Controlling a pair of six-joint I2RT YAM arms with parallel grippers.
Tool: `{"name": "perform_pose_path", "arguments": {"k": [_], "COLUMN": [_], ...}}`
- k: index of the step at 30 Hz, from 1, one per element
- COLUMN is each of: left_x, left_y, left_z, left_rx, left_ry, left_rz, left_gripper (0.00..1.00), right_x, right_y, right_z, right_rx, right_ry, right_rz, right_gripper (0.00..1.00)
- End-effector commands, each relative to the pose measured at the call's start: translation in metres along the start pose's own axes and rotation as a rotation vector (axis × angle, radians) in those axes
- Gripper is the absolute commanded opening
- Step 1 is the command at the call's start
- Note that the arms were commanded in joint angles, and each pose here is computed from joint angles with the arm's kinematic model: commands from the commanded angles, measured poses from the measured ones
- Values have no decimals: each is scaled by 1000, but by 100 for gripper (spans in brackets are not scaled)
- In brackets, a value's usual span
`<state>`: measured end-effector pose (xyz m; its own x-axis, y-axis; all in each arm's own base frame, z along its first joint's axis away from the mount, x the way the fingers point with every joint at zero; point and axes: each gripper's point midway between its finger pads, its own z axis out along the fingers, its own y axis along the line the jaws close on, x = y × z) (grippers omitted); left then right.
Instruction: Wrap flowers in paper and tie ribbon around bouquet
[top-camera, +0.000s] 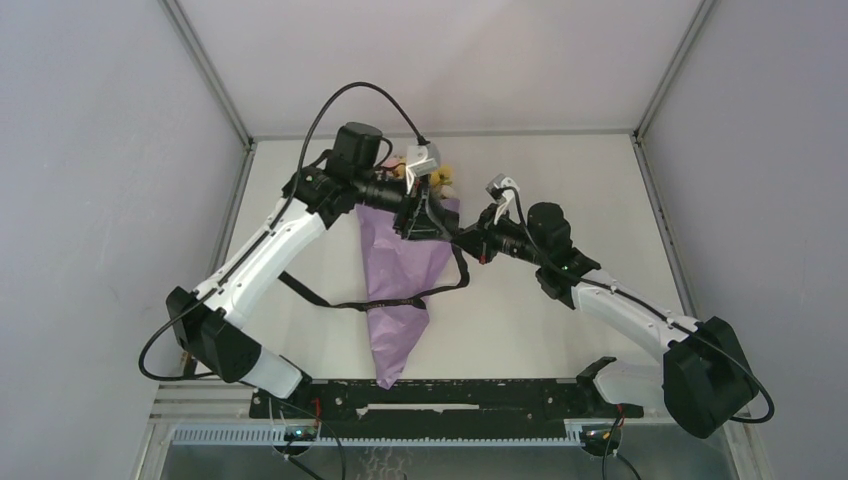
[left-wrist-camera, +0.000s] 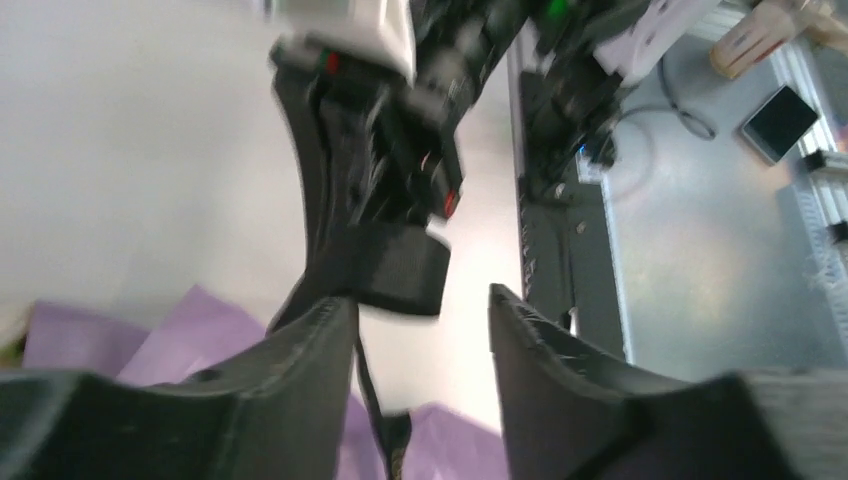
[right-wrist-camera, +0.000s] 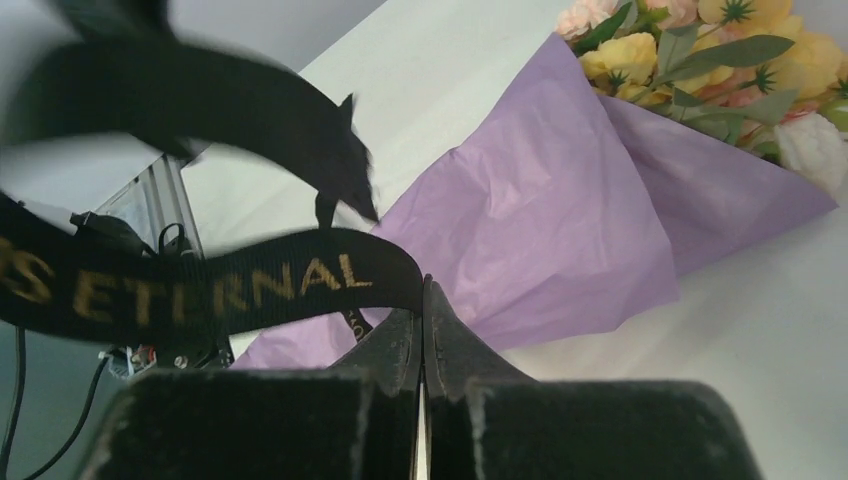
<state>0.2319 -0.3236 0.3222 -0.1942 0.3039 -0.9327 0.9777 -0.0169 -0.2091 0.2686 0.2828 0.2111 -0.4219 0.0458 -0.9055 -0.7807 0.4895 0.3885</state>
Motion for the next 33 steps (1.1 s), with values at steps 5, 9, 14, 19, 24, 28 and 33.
{"name": "perform_pose_path", "arguments": {"k": [5,9,14,19,24,28,33], "left_x": [145,246,306,331,351,353,359], "left_y": [49,79,53,65,65,53,39], "left_z": [-111,-166,-160,-154,-144,-134,-134], "left_rx": [-263,-456,-337,-339,-319,-266,-225], "left_ry": [483,856,967,990,996,962,964], "left_rz": [15,-36,66,134,80,12,-45], "left_gripper": [71,75,99,99,84,64,4], "right_x": [-27,-28,-23,-23,-28,-29,-28], "right_y": [6,5,1,4,2,-1,-21], "right_z": [-2,-1,0,-3,-6,-9,-22], "right_rx": [-4,-10,-3,-14,-8,-3,63], "right_ry": [-79,-82,-67,-62,-74,-76,-104], "right_rz": [0,11,23,26,24,29,85], "right_gripper": [0,0,0,0,0,0,0]}}
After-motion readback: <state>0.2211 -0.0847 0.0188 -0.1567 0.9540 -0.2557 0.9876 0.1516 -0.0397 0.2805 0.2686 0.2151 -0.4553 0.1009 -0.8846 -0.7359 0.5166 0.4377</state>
